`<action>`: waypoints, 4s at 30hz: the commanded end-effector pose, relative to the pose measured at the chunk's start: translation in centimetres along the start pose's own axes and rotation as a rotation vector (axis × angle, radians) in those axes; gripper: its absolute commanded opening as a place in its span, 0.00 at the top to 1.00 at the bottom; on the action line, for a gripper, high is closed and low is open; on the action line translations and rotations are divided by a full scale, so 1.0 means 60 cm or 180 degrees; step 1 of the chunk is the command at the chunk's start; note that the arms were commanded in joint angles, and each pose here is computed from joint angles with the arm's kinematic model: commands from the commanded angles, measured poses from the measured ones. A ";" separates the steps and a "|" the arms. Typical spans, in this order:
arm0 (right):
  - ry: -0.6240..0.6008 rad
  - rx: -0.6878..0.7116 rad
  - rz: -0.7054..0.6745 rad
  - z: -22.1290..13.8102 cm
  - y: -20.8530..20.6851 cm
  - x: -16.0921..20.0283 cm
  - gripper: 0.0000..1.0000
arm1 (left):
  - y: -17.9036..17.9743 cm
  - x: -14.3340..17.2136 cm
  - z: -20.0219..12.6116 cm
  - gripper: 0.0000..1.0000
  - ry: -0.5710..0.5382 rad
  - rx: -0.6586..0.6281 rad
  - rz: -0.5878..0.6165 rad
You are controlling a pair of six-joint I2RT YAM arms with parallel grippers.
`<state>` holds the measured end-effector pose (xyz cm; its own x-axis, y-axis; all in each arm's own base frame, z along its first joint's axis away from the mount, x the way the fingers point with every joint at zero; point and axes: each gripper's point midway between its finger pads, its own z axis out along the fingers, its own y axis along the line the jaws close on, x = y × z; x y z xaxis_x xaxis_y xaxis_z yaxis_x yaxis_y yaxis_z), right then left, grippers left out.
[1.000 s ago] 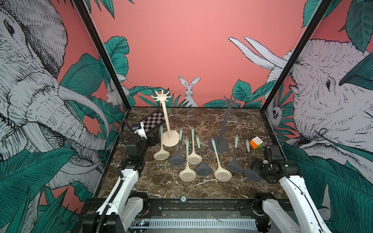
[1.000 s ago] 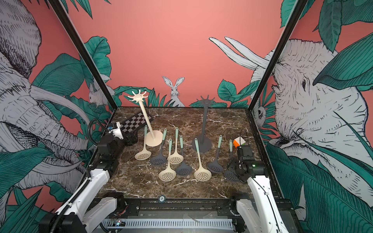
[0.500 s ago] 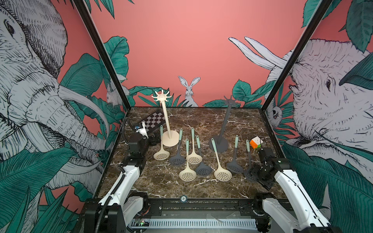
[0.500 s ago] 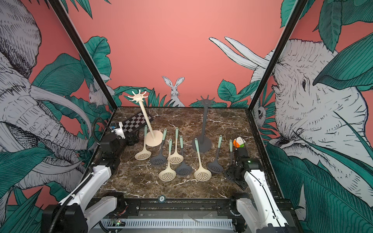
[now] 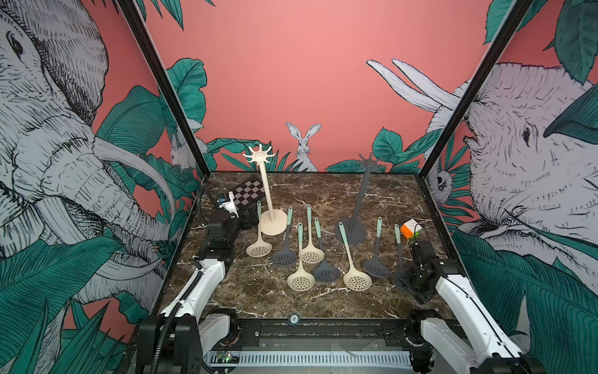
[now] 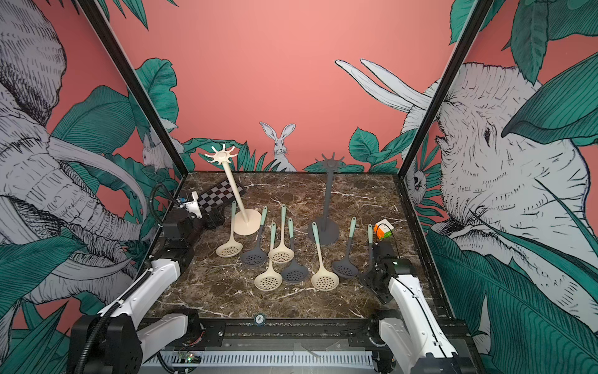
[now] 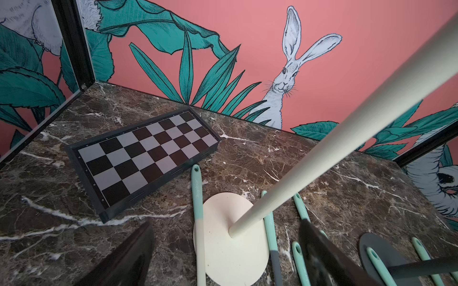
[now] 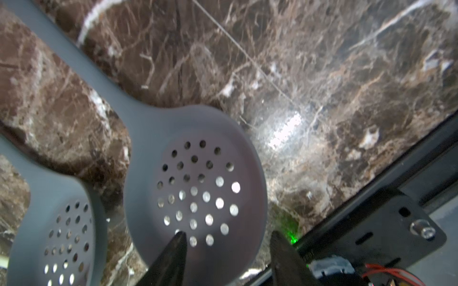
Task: Hang the skimmer on the kitchen utensil rack
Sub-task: Pick up the skimmer from the center of the board.
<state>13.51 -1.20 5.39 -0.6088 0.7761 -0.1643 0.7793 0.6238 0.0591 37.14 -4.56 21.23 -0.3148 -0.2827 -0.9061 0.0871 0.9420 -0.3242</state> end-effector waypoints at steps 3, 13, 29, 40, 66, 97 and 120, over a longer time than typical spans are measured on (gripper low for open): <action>-0.0299 -0.0113 0.0281 0.011 0.003 -0.022 0.58 | -0.006 -0.030 -0.005 0.08 -0.0143 0.0010 -0.0019; -0.0454 -0.0345 0.0402 0.000 0.007 -0.027 0.76 | -0.005 -0.029 -0.013 0.08 -0.0135 -0.0017 -0.0039; -0.0680 -0.0722 0.0390 -0.051 0.022 -0.041 0.98 | -0.009 -0.039 -0.018 0.08 -0.0161 -0.0005 -0.0052; -0.1278 -0.0929 0.0337 -0.159 0.028 -0.096 1.00 | -0.022 -0.066 -0.029 0.08 -0.0246 0.0054 -0.0034; -0.2373 -0.4092 -0.1281 -0.631 0.284 -0.103 1.00 | -0.318 -0.351 -0.312 0.23 -0.1682 0.2672 0.0309; -0.1520 -0.4445 -0.1912 -0.558 0.481 0.061 1.00 | -0.517 -0.321 -0.226 0.45 -0.1420 0.3402 0.0095; -0.1640 -0.4355 -0.2095 -0.539 0.460 0.069 0.58 | -0.516 -0.312 -0.210 1.00 -0.1297 0.3294 0.0055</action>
<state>28.79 22.96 35.27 -0.5199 0.4069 -0.7511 -0.3991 0.6617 0.6347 29.70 -27.08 49.62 -0.0376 -0.4771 -0.8780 0.8888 0.3857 -0.2476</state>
